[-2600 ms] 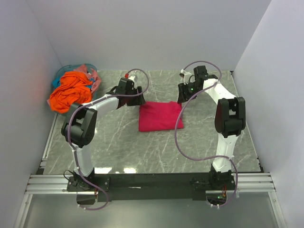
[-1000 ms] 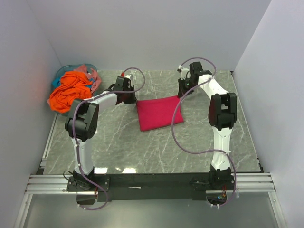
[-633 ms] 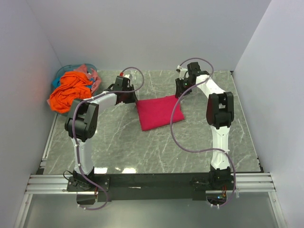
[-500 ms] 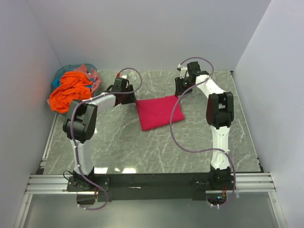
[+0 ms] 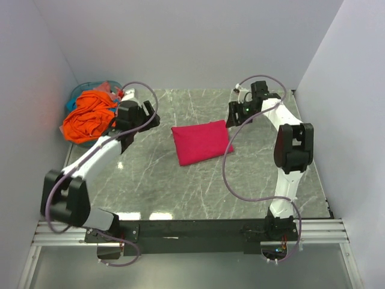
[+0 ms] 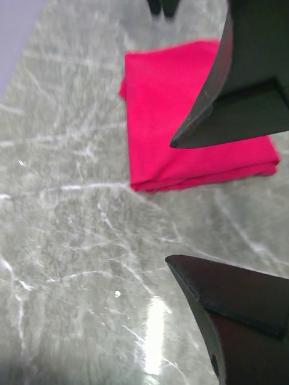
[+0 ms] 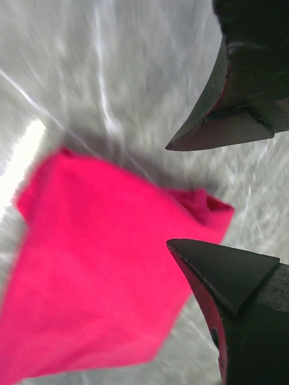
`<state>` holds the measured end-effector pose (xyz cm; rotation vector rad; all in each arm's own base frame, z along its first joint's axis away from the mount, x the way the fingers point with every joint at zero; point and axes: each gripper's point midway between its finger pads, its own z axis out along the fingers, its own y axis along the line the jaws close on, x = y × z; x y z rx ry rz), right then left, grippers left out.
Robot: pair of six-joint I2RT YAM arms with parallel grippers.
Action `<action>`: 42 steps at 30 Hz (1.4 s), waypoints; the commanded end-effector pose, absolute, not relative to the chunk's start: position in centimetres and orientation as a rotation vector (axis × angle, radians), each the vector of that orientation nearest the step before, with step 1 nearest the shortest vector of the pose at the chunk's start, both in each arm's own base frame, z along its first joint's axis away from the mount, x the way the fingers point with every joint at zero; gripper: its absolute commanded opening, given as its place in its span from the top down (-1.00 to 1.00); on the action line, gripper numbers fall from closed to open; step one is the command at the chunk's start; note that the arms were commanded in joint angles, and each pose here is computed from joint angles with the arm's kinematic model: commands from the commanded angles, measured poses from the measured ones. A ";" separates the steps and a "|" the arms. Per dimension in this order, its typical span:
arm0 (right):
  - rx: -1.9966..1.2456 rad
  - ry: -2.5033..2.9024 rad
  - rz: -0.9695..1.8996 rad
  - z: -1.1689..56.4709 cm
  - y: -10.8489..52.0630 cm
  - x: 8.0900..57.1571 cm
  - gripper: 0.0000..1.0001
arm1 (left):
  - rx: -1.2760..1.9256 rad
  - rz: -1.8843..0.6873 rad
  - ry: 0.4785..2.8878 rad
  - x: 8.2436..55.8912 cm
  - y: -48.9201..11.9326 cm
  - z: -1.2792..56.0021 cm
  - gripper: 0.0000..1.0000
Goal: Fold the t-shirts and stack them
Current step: Neatly place the folded tshirt to the corner
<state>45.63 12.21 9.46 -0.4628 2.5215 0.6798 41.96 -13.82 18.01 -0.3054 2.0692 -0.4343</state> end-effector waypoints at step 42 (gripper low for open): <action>-0.207 2.706 1.105 5.1 9.9 44.5 1.00 | -0.226 -0.685 1.932 30.1 -13.2 23.0 -0.64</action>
